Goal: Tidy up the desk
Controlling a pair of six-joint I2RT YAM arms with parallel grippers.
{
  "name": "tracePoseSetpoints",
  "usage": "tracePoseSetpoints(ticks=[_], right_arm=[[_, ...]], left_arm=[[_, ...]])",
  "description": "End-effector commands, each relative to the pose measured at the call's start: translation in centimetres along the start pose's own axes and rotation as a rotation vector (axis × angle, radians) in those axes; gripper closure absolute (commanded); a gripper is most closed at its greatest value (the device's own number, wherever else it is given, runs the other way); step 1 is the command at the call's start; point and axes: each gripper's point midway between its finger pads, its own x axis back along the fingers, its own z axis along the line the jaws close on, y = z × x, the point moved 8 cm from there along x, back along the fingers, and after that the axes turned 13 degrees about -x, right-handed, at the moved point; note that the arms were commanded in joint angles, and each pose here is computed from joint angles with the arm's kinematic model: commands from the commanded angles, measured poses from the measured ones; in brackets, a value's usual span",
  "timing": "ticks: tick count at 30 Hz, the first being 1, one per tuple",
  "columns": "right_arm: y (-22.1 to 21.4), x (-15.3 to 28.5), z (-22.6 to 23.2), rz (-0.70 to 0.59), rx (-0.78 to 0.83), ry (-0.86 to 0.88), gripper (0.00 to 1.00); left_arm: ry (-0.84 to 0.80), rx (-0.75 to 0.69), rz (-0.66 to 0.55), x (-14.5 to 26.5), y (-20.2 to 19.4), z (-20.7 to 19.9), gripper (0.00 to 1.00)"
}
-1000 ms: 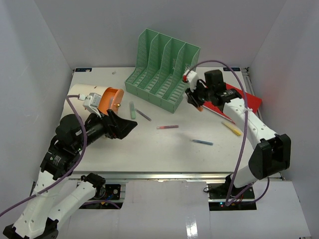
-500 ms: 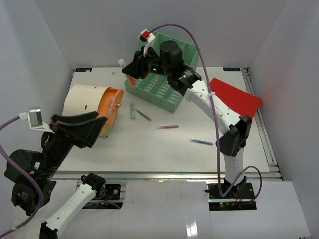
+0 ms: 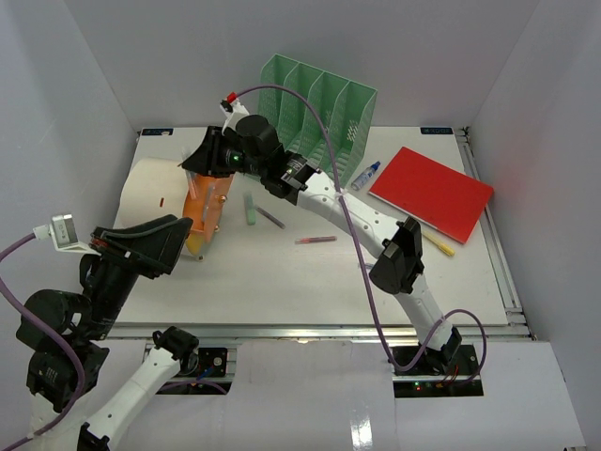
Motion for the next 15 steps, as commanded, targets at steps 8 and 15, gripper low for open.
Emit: tracePoseSetpoints(ticks=[8, 15], right_arm=[[-0.7, -0.7, -1.6, -0.096, -0.053, -0.106, 0.91], [-1.4, -0.7, -2.0, -0.103, -0.03, -0.133, 0.74]], left_arm=[[0.043, -0.011, 0.031, 0.1, -0.9, 0.8, 0.02], [0.046, -0.01, 0.042, 0.3, -1.3, 1.0, 0.02]])
